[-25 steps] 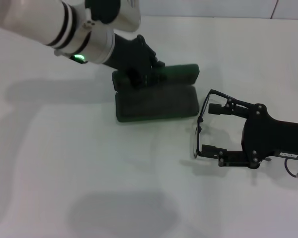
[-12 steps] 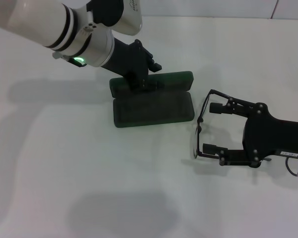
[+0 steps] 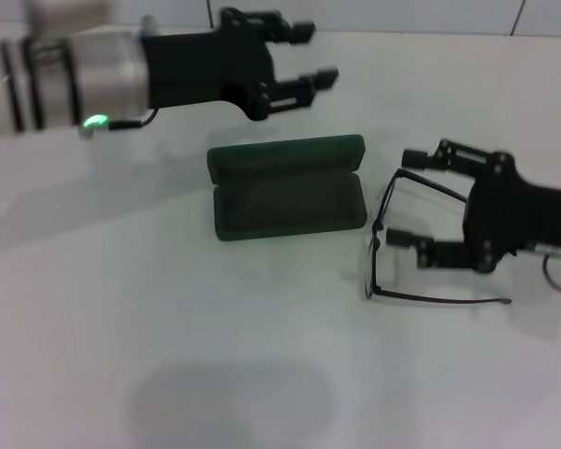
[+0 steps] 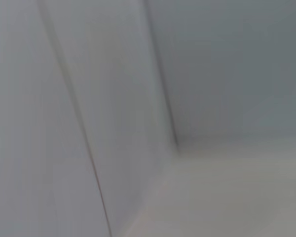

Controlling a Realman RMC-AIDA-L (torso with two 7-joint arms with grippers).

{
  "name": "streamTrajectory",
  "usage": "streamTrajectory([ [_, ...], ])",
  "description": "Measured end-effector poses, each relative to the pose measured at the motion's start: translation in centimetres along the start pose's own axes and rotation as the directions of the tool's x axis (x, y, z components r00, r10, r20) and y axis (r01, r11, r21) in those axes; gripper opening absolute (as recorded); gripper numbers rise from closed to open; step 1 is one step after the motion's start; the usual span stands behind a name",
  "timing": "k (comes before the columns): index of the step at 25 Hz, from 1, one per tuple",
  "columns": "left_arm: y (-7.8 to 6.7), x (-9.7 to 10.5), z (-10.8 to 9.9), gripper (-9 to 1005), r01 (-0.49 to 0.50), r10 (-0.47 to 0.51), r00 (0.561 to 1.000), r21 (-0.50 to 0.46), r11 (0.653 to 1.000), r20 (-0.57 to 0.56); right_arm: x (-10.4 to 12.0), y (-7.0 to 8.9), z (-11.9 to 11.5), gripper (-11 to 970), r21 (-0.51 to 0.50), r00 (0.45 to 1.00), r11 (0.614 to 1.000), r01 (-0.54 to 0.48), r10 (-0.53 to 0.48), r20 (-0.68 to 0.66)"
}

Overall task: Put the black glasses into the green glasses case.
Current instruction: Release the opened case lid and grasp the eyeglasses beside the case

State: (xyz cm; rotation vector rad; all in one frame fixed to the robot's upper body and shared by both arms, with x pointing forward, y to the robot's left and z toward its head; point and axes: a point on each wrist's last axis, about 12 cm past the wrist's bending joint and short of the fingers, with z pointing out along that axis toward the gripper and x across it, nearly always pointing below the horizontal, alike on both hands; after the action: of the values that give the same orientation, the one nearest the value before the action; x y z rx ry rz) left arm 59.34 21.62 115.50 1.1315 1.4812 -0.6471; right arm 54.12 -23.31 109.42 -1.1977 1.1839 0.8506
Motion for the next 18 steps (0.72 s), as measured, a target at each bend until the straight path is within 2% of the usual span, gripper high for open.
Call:
streamTrajectory([
  [2, -1.1, 1.6, -1.7, 564, 0.106, -0.099, 0.984, -0.041, 0.994, 0.146, -0.8, -1.2, 0.0, 811, -0.006, 0.999, 0.999, 0.036, -0.036, -0.013],
  [6, -3.8, 5.5, -4.2, 578, 0.28, -0.241, 0.929, -0.107, 0.954, 0.282, -3.1, -4.7, 1.7, 810, -0.073, 0.98, 0.989, 0.126, -0.135, -0.146],
  [8, -5.2, 7.1, -5.0, 577, 0.341, -0.287, 0.897, -0.113, 0.933, 0.337, -4.6, -6.4, 2.9, 810, -0.134, 0.947, 0.975, 0.18, -0.209, -0.245],
  [9, -6.2, 8.1, -5.4, 577, 0.373, -0.309, 0.874, -0.111, 0.921, 0.375, -6.2, -7.7, 4.0, 810, -0.219, 0.891, 0.949, 0.226, -0.293, -0.347],
  [11, -6.8, 8.5, -5.6, 576, 0.384, -0.316, 0.865, -0.109, 0.917, 0.39, -6.2, -7.7, 4.0, 810, -0.219, 0.891, 0.949, 0.226, -0.293, -0.347],
  [12, -7.0, 8.7, -5.7, 575, 0.388, -0.319, 0.862, -0.109, 0.915, 0.395, -7.0, -8.0, 4.6, 810, -0.276, 0.852, 0.93, 0.244, -0.342, -0.396],
  [14, -7.4, 9.0, -5.7, 574, 0.394, -0.323, 0.859, -0.11, 0.913, 0.397, -9.5, -8.5, 6.0, 810, -0.444, 0.72, 0.853, 0.274, -0.488, -0.494],
  [18, -7.8, 9.4, -5.5, 572, 0.415, -0.343, 0.852, -0.109, 0.903, 0.396, -10.6, -8.1, 7.4, 810, -0.575, 0.614, 0.775, 0.261, -0.593, -0.521],
])
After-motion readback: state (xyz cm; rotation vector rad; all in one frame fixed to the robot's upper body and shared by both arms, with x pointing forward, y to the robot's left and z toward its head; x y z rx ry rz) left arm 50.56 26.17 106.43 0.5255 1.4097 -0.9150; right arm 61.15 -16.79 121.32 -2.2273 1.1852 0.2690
